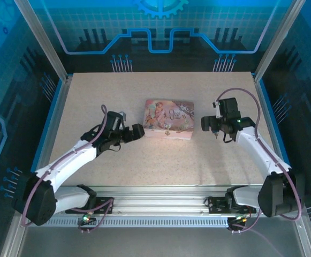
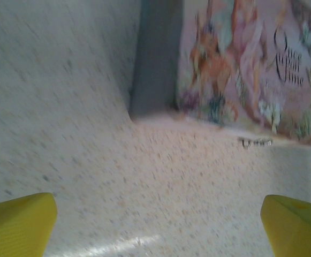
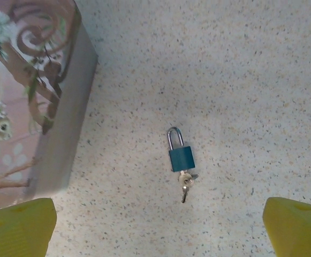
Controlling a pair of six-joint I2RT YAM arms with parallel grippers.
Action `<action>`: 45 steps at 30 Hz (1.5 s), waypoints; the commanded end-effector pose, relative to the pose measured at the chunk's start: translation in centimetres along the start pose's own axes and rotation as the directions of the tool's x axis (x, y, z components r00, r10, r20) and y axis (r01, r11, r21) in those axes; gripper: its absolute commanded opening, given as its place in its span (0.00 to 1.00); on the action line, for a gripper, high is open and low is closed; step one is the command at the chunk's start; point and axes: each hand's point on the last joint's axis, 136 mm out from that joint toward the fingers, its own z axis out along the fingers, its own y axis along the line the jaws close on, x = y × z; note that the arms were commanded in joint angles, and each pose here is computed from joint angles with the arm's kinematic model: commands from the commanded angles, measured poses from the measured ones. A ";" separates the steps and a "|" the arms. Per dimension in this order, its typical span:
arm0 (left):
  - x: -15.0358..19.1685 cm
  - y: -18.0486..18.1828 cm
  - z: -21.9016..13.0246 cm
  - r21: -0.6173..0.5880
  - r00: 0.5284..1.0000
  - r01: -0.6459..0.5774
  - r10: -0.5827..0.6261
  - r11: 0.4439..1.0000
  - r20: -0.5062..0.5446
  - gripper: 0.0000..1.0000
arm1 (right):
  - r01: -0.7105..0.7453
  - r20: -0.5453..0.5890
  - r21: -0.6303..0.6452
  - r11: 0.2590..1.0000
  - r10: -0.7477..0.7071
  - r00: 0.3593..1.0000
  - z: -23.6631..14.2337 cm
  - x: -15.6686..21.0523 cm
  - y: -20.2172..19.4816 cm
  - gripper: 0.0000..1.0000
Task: Unlock a padlock with a key
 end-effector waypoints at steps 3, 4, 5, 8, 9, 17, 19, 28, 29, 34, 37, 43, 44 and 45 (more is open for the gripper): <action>-5.9 3.1 -4.5 -0.261 0.960 -0.117 0.177 0.958 0.218 0.99 | -0.180 0.189 0.148 0.973 0.150 0.970 -1.6 -2.4 -3.3 1.00; -6.8 3.1 -5.0 -0.273 0.940 -0.151 0.223 0.950 0.259 0.99 | -0.201 0.231 0.180 0.963 0.157 0.960 -1.9 -3.0 -4.1 1.00; -7.8 3.4 -5.5 -0.291 0.919 -0.164 0.254 0.942 0.303 0.99 | -0.202 0.266 0.189 0.961 0.147 0.953 -1.9 -3.0 -4.3 1.00; -9.9 5.4 -6.2 -0.354 0.877 -0.164 0.300 0.921 0.376 0.99 | -0.114 0.389 0.188 0.976 0.033 0.920 -1.7 -4.4 -4.0 1.00; -10.5 6.3 -6.3 -0.378 0.867 -0.155 0.310 0.913 0.391 0.99 | -0.061 0.406 0.200 0.978 -0.026 0.914 -1.3 -4.4 -3.8 1.00; -12.1 13.5 -3.8 -0.506 0.766 -0.105 0.394 0.856 0.507 0.99 | -0.106 0.455 0.276 0.955 -0.033 0.890 2.6 -3.3 -6.2 1.00; -11.8 15.1 -1.8 -0.528 0.782 -0.113 0.403 0.842 0.475 0.99 | -0.090 0.439 0.292 0.952 -0.050 0.897 3.7 -2.8 -6.3 1.00; -11.7 15.6 1.8 -0.492 0.727 -0.179 0.451 0.852 0.517 0.99 | -0.033 0.407 0.257 0.966 -0.077 0.910 5.6 -1.4 -5.7 1.00; -11.7 15.6 1.8 -0.490 0.725 -0.180 0.452 0.853 0.520 0.99 | -0.028 0.406 0.250 0.968 -0.079 0.910 5.7 -1.3 -5.6 1.00; -10.8 16.5 2.5 -0.441 0.748 -0.177 0.411 0.880 0.521 0.99 | -0.080 0.404 0.062 0.995 0.048 0.913 7.1 -1.2 -4.2 1.00; -10.8 16.1 2.4 -0.435 0.723 -0.197 0.429 0.879 0.542 0.99 | -0.095 0.434 0.098 0.991 0.044 0.900 7.7 -1.3 -4.9 1.00; -11.1 16.1 2.5 -0.448 0.717 -0.196 0.439 0.872 0.541 0.99 | -0.046 0.530 0.083 0.996 -0.005 0.848 8.0 -0.4 -3.7 1.00; -11.1 16.1 2.5 -0.450 0.714 -0.198 0.442 0.871 0.542 0.99 | -0.060 0.491 0.081 0.995 0.013 0.871 8.2 -0.1 -3.9 1.00; -11.1 16.1 2.5 -0.452 0.715 -0.197 0.443 0.870 0.541 0.99 | -0.049 0.495 0.099 0.994 -0.007 0.869 8.3 -0.4 -3.7 1.00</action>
